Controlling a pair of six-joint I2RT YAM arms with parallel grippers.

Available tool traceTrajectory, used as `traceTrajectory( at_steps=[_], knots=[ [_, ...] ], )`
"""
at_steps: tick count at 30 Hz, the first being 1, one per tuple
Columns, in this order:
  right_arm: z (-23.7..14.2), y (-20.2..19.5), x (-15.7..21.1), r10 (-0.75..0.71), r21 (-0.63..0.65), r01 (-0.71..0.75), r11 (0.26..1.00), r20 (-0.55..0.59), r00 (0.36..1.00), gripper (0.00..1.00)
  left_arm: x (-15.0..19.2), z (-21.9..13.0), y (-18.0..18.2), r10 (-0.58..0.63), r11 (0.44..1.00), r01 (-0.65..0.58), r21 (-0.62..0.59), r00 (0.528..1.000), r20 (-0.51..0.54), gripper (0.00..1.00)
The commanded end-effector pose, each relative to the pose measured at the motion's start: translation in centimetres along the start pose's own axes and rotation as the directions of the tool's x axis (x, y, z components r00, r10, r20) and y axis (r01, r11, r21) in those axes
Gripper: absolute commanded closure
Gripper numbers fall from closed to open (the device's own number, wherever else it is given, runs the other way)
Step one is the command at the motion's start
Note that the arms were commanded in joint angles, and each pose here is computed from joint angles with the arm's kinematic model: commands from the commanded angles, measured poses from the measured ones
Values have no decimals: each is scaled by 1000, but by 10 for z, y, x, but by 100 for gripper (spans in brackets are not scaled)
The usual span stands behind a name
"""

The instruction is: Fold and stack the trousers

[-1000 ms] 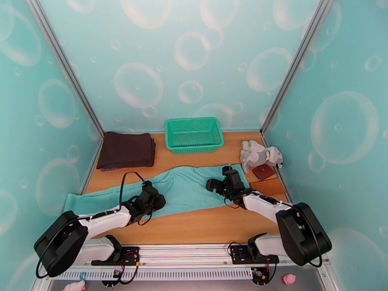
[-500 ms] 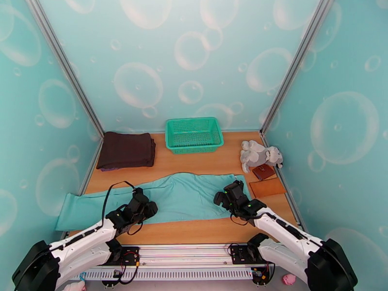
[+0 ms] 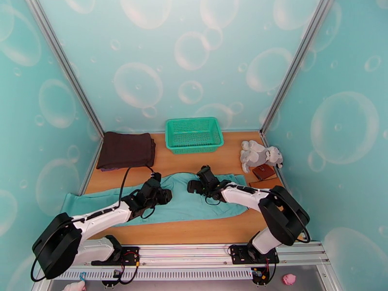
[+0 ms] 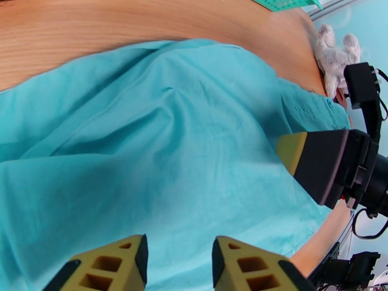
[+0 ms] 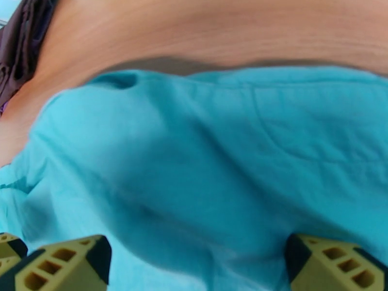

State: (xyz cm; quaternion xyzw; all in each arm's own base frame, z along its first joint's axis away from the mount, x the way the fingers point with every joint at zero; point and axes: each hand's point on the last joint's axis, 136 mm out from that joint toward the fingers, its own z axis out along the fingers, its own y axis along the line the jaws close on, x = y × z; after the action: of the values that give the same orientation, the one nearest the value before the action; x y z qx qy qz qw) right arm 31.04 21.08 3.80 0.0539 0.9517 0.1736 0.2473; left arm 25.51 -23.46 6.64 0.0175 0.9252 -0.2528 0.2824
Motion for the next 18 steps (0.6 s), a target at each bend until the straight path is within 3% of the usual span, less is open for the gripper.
traceTrajectory(
  at_steps=[1,5,11,15,18],
  knots=[
    [1,-37,23,90,65,-87,994,-38,995,1,2,12,-9,5,1000,-4,23,1000,-24,59],
    [-12,-59,56,170,111,-163,980,-59,984,1,10,11,30,-44,984,38,-177,999,-31,57],
    [-43,-90,80,223,212,-214,954,-23,974,1,12,-1,9,4,999,-6,-48,999,-39,57],
    [-68,-100,50,162,292,-176,940,70,984,1,3,-16,0,47,999,-48,-23,999,-24,57],
    [-84,-60,5,-32,280,-10,960,144,989,1,-18,-29,14,94,989,-90,-116,995,30,58]
  ],
)
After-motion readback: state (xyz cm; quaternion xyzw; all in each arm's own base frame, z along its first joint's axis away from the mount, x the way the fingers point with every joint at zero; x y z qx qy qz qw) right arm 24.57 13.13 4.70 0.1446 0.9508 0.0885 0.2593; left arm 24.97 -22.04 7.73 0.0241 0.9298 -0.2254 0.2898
